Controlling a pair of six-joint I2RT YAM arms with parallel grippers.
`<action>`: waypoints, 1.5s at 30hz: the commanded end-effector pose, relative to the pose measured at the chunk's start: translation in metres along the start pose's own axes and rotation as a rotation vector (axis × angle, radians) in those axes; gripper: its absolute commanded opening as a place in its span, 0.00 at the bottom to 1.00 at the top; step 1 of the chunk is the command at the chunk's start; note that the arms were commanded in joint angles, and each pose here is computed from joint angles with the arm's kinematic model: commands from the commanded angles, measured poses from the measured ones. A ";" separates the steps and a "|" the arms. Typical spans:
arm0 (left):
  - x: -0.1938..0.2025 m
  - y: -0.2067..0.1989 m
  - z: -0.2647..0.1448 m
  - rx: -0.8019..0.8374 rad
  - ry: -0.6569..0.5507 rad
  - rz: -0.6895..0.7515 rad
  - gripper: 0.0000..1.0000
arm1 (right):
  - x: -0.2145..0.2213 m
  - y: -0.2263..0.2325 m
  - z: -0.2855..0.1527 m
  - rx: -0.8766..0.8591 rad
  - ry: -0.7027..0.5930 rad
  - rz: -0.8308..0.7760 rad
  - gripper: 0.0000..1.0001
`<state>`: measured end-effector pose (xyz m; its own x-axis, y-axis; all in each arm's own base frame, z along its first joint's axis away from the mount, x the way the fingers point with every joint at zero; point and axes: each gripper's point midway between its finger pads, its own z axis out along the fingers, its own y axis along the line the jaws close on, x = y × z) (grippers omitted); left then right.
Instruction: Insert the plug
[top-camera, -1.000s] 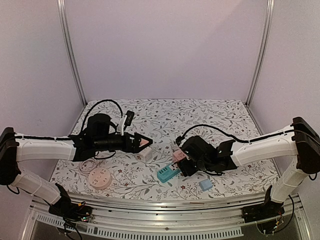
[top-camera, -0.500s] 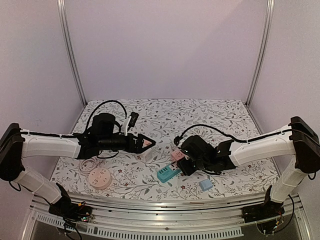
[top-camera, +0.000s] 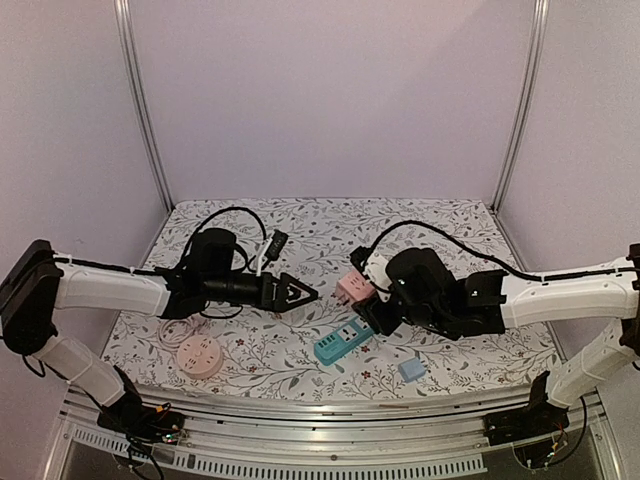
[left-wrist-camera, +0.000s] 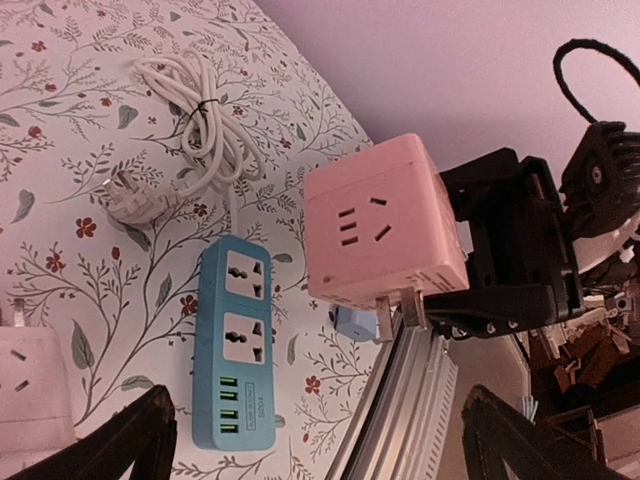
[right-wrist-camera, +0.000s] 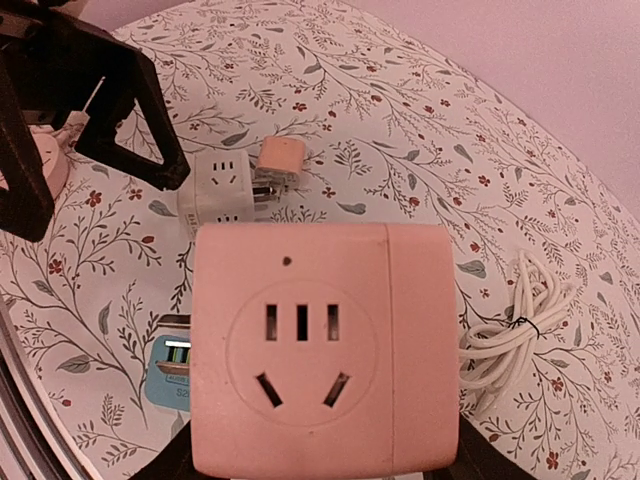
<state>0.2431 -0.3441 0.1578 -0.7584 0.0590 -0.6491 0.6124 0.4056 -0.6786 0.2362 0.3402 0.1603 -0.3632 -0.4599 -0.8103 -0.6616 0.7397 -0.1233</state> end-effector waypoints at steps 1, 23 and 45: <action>-0.007 -0.028 0.003 0.143 0.009 -0.002 0.99 | -0.021 0.007 -0.013 -0.011 -0.102 -0.061 0.26; 0.001 -0.057 0.015 0.351 0.056 -0.099 0.89 | -0.043 0.039 -0.016 0.003 -0.190 -0.232 0.25; 0.004 -0.075 0.016 0.418 0.069 -0.064 0.60 | -0.049 0.050 -0.013 0.010 -0.199 -0.278 0.24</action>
<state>0.2093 -0.3801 0.1821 -0.8399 0.0979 -0.5338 0.5418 0.0948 -0.8352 0.2103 0.3813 0.1875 -0.0575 -0.5690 -0.8203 -0.7224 0.5909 -0.3592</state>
